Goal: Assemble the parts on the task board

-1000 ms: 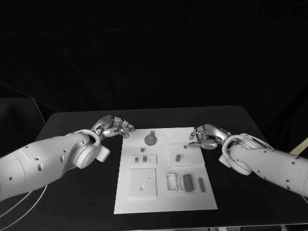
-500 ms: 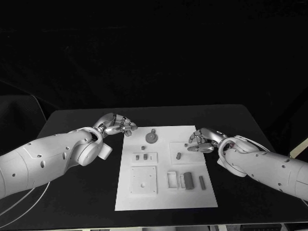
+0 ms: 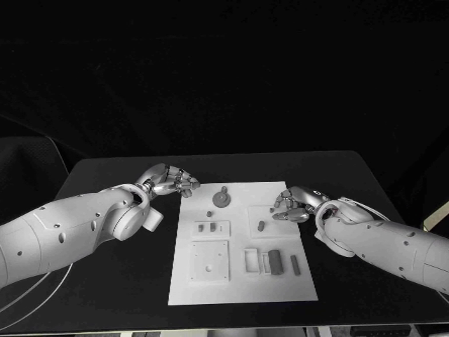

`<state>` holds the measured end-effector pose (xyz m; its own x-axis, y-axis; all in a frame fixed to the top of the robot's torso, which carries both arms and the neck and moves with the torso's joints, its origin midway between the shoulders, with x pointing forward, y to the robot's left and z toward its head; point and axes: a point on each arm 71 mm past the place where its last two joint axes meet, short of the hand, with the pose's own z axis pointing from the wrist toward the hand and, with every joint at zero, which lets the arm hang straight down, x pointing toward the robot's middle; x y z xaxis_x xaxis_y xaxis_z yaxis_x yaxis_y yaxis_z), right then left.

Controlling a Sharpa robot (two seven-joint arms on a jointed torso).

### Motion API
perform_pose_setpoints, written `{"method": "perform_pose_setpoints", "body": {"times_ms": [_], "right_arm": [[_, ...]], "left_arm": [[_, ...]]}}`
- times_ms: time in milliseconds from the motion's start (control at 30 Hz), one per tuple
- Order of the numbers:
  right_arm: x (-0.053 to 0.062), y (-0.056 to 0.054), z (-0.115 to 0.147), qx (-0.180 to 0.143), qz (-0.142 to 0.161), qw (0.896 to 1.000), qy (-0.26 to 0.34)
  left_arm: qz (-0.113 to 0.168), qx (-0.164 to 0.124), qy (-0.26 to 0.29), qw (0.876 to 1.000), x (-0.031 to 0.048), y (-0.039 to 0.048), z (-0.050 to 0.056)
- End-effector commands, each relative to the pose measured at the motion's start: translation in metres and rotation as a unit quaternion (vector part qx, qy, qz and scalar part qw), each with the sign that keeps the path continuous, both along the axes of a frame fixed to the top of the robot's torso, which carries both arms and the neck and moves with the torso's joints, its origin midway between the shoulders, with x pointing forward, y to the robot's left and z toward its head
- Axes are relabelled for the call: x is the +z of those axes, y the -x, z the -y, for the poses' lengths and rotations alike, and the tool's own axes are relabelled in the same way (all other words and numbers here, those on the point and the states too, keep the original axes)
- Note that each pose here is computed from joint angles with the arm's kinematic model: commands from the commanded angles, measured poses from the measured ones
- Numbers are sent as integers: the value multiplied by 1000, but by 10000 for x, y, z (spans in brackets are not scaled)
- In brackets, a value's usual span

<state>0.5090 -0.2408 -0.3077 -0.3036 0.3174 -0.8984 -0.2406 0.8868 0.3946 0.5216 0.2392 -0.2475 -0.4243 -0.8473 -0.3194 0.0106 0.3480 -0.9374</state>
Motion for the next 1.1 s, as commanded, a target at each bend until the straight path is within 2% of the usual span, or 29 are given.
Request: {"method": "perform_pose_setpoints", "body": {"times_ms": [33,567,1100], "right_arm": [[-7,-10,-38,2,4,1000,6],[-49,-54,-83,1,-3,1000,3],[-118,-40,-123,4,-12,1000,5]], "left_arm": [[-3,-7,7,1000,5,6,25],[-6,-7,7,1000,5,13,26],[-7,-8,7,1000,7,22,26]]}}
